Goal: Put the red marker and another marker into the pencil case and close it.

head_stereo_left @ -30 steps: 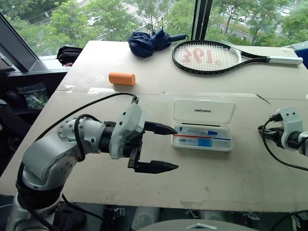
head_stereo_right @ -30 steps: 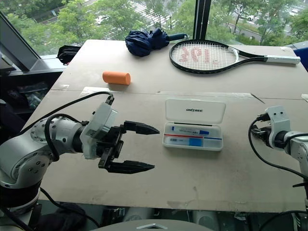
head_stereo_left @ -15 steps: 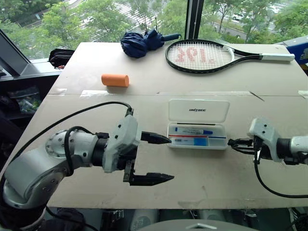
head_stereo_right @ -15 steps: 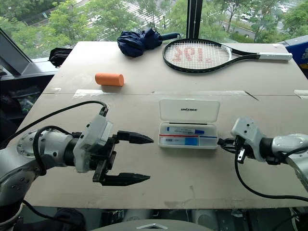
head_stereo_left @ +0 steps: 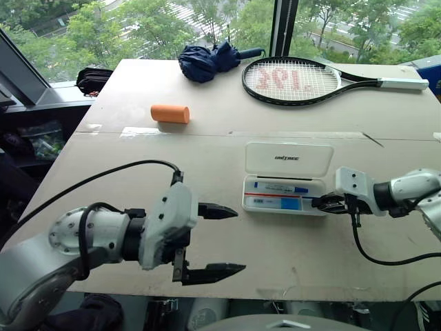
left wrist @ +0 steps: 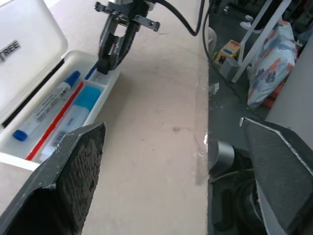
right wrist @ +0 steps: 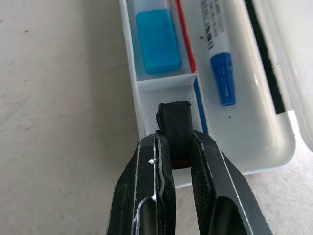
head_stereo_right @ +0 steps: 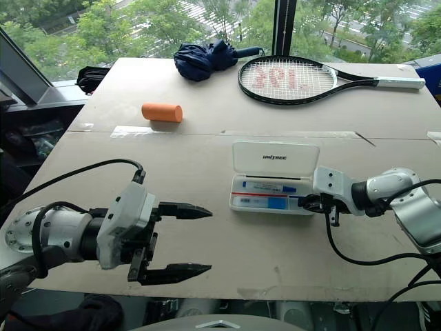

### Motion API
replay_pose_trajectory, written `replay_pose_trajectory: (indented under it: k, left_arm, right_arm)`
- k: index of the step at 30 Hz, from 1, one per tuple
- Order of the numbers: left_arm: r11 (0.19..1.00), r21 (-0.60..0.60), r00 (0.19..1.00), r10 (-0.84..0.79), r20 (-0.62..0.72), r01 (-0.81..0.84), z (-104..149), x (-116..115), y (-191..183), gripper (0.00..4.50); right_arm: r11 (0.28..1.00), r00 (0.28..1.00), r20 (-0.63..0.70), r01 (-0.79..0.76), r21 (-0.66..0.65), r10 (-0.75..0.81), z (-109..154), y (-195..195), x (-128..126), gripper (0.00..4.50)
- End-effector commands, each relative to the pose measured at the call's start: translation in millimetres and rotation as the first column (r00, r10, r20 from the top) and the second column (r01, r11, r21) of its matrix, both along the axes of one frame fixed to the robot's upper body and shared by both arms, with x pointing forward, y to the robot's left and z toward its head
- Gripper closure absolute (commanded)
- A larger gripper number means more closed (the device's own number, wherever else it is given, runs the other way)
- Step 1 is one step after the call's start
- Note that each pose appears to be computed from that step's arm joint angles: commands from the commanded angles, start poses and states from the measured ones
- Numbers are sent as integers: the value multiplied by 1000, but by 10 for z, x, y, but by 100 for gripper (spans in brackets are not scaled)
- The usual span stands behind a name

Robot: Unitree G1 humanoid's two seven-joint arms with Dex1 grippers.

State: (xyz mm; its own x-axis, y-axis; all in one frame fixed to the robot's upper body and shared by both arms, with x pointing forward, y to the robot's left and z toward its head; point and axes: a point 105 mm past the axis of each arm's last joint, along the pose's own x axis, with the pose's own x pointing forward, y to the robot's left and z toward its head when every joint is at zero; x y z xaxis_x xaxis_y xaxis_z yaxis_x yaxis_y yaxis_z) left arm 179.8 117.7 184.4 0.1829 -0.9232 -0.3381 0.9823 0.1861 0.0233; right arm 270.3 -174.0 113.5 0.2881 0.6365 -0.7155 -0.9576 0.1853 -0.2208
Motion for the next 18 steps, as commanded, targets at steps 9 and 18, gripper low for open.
replay_pose_trajectory:
  k: [9,18]
  left_arm:
    - [1000,1,999,-8,39,8,1,59,26,0]
    - [998,-17,998,56,40,-56,-51,44,140,0]
  right_arm:
    - [992,999,7,-39,121,38,332,69,-46,279]
    - [865,933,-73,354,354,-352,854,-339,417,449]
